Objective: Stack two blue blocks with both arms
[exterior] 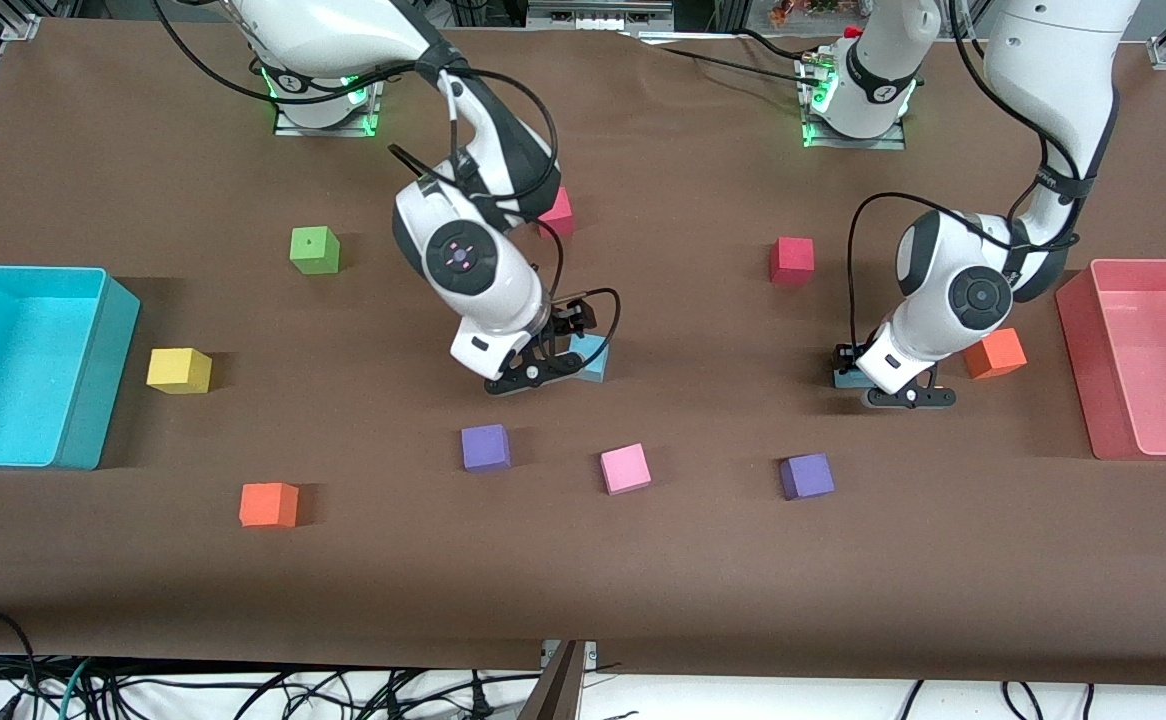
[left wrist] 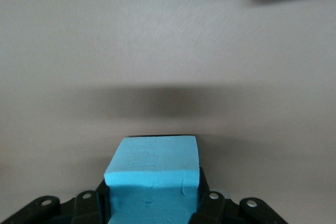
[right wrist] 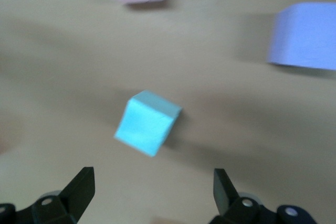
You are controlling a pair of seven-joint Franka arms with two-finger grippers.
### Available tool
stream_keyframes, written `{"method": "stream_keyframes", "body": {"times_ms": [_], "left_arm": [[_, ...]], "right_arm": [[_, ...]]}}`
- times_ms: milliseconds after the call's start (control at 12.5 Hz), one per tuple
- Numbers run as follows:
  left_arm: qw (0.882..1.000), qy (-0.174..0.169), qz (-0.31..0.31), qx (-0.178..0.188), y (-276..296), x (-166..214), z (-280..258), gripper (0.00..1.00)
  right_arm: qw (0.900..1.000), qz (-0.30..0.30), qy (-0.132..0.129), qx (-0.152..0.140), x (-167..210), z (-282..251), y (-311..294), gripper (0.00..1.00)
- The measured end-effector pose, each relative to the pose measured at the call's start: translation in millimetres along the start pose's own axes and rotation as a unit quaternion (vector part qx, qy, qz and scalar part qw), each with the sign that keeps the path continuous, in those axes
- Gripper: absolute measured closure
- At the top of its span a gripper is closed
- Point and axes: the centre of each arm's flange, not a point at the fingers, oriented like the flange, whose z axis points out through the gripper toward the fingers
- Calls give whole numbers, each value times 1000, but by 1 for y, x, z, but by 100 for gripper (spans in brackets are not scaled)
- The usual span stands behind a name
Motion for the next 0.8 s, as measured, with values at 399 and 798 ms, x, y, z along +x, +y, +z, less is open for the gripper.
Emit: {"method": "stream_keyframes", "body": {"times_ms": [399, 798], "left_arm": [[999, 16, 29, -41, 130, -4, -129, 41], [997, 2, -26, -74, 285, -35, -129, 41]], "right_arm": [[985, -63, 95, 133, -21, 44, 50, 0], [946, -169, 216, 171, -73, 116, 82, 0]]}}
